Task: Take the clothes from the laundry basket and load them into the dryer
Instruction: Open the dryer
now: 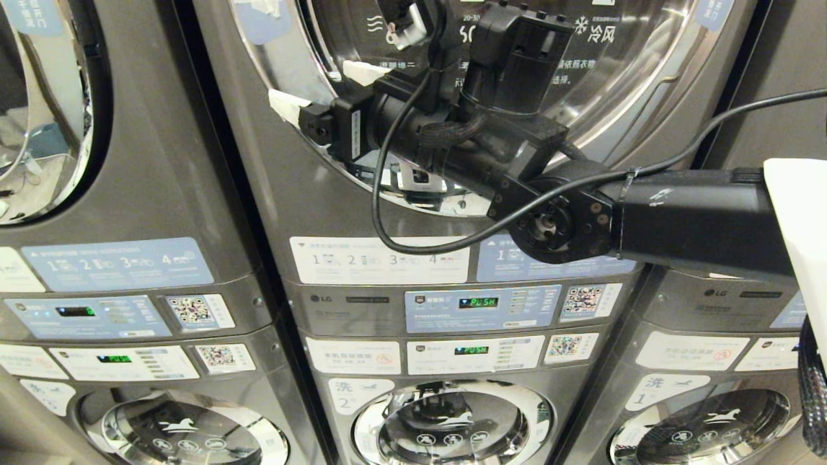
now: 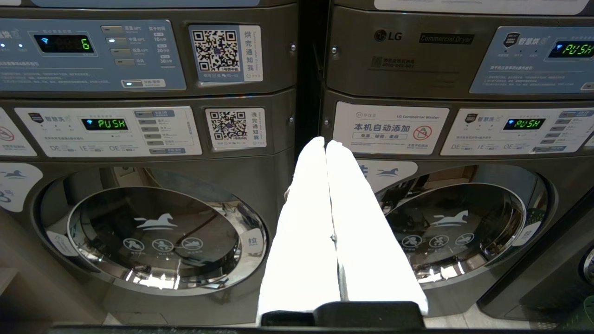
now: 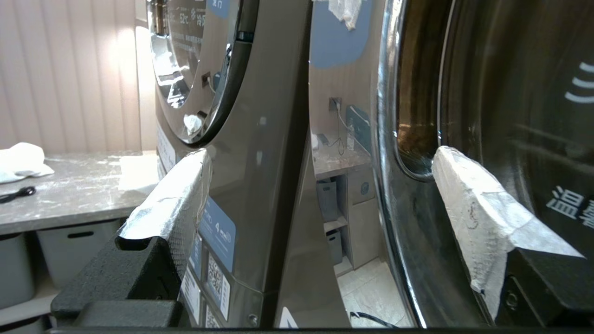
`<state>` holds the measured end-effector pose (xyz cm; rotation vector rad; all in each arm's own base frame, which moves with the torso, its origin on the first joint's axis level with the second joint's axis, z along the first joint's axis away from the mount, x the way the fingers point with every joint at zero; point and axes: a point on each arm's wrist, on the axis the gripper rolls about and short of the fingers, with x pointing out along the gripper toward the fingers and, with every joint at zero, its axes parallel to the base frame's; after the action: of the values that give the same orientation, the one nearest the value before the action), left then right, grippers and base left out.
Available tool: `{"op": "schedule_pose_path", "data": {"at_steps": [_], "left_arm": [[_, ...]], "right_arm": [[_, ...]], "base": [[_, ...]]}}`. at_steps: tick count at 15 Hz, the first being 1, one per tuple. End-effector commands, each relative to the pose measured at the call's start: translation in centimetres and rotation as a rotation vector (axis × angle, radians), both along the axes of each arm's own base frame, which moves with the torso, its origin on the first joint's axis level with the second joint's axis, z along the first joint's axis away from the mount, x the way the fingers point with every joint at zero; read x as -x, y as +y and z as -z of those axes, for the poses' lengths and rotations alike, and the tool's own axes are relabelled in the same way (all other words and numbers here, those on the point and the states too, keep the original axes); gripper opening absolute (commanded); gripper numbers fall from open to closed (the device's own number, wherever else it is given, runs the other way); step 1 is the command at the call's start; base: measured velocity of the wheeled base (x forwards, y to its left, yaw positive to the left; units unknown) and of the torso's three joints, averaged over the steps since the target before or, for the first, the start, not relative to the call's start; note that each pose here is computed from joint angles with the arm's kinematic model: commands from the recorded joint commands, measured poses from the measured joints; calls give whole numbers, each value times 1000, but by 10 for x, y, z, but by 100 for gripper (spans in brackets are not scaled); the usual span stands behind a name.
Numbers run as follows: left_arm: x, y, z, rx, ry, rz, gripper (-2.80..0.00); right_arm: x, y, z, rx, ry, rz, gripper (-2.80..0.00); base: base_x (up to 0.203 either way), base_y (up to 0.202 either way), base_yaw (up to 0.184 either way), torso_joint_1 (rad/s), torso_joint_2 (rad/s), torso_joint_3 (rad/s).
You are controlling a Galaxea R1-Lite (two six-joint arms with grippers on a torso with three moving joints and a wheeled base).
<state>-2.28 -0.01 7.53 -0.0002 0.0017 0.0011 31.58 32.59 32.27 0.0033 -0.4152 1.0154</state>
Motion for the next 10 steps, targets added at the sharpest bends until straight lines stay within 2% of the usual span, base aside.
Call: {"op": "schedule_pose_path", "data": {"at_steps": [1, 8, 10], "left_arm": [[0, 0, 0, 0, -1, 0, -280], [0, 0, 0, 0, -2, 0, -280], [0, 0, 0, 0, -2, 0, -280]], "right_arm": [[-2, -2, 0, 1, -5, -5, 0], [0, -3, -2, 1, -12, -2, 0], [6, -9, -14, -19, -27, 8, 0]], "base": [[0, 0, 0, 0, 0, 0], [0, 0, 0, 0, 0, 0], [0, 0, 0, 0, 0, 0]]}}
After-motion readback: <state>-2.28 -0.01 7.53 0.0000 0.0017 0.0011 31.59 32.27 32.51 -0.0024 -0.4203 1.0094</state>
